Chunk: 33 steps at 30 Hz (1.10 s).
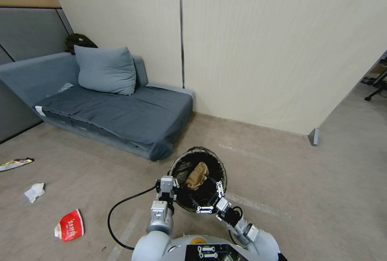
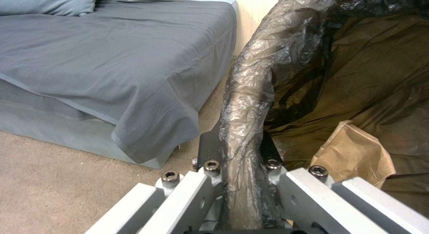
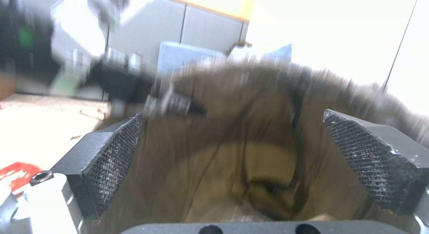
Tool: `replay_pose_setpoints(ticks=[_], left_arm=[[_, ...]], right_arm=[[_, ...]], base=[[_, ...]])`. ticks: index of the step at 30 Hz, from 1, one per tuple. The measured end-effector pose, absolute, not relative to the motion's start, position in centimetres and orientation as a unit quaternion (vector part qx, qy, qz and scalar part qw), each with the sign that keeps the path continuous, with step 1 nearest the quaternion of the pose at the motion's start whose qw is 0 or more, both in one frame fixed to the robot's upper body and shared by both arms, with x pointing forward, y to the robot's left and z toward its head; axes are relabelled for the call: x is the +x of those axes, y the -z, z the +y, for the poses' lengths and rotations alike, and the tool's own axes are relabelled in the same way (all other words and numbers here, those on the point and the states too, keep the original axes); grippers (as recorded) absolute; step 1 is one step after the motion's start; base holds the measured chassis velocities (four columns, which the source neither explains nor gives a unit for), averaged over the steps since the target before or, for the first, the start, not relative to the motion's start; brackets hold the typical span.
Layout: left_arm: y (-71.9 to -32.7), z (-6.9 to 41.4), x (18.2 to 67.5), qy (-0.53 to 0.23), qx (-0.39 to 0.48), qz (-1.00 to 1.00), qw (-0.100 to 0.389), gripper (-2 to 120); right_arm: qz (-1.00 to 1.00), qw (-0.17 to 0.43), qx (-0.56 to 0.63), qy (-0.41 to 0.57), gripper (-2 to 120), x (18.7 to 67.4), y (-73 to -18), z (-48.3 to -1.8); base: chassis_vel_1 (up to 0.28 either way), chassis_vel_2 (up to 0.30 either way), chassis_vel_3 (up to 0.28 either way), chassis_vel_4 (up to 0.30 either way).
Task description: Pick up the trash bin, then pick up the garbage from the floor and place it into the trash bin.
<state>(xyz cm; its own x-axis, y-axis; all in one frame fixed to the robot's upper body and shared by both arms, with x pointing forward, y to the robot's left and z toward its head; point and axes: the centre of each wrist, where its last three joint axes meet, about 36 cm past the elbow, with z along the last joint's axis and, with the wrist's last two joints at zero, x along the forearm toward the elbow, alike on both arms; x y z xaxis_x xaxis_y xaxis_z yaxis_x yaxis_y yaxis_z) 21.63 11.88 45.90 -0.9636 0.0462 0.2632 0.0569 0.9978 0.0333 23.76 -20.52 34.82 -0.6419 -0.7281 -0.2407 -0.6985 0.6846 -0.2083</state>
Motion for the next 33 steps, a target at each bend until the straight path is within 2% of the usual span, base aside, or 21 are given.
replay_pose_setpoints(ticks=[8, 11, 20, 33], left_arm=[[-45.8, 11.9, 21.7, 0.021, -0.025, -0.99, 0.137, 0], [-45.8, 11.9, 21.6, 0.023, -0.024, -0.99, 0.136, 0], [-45.7, 12.2, 21.5, 0.026, -0.019, -0.99, 0.136, 0], [-45.8, 12.5, 21.4, 0.025, -0.02, -0.991, 0.126, 0]], right_arm=[[0.913, 0.222, -0.338, 0.057, 100, 24.2, -39.0, -20.2], [0.931, 0.256, -0.254, 0.058, 100, 24.0, -41.9, -20.5], [0.971, 0.224, -0.068, 0.042, 100, 22.0, -43.5, -21.2], [0.976, 0.213, -0.01, 0.034, 100, 20.9, -41.6, -20.4]], base=[[0.0, 0.0, 0.0, 0.0], [0.0, 0.0, 0.0, 0.0], [0.0, 0.0, 0.0, 0.0], [0.0, 0.0, 0.0, 0.0]])
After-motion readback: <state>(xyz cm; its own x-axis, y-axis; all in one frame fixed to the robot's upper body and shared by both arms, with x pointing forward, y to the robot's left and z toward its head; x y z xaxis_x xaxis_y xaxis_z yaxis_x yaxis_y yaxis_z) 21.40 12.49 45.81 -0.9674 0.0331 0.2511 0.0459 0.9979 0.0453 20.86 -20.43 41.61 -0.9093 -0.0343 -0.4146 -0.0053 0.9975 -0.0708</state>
